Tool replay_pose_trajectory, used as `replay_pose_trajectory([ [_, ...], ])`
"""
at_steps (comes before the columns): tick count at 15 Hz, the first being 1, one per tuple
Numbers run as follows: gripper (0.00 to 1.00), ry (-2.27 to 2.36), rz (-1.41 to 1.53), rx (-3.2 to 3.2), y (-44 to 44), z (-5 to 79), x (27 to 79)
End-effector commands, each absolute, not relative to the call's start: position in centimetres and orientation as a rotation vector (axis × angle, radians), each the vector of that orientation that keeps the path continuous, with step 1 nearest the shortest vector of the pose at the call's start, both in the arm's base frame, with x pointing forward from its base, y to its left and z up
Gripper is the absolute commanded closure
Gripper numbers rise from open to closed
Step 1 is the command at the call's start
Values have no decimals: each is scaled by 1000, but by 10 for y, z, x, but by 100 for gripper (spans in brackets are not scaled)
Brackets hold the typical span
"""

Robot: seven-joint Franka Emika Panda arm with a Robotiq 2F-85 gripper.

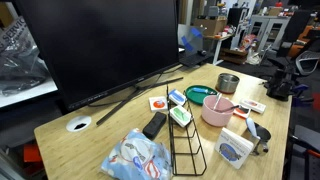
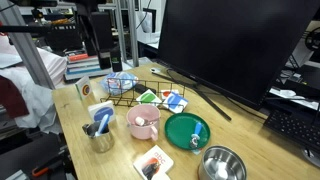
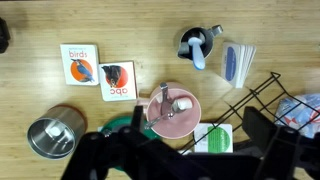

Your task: Remove the book with some green from the book rack and put it on the table

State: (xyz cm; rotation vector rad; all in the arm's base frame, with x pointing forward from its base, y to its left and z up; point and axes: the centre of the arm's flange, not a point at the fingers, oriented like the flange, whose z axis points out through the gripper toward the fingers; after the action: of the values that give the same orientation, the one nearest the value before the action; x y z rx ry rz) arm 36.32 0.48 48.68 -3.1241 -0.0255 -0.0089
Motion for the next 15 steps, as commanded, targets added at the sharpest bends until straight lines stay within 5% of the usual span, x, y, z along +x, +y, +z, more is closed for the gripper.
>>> replay_pose_trajectory([
  [1,0,-26,-9,-3124,5,487,363],
  [15,0,-45,21,-3126,10,482,373],
])
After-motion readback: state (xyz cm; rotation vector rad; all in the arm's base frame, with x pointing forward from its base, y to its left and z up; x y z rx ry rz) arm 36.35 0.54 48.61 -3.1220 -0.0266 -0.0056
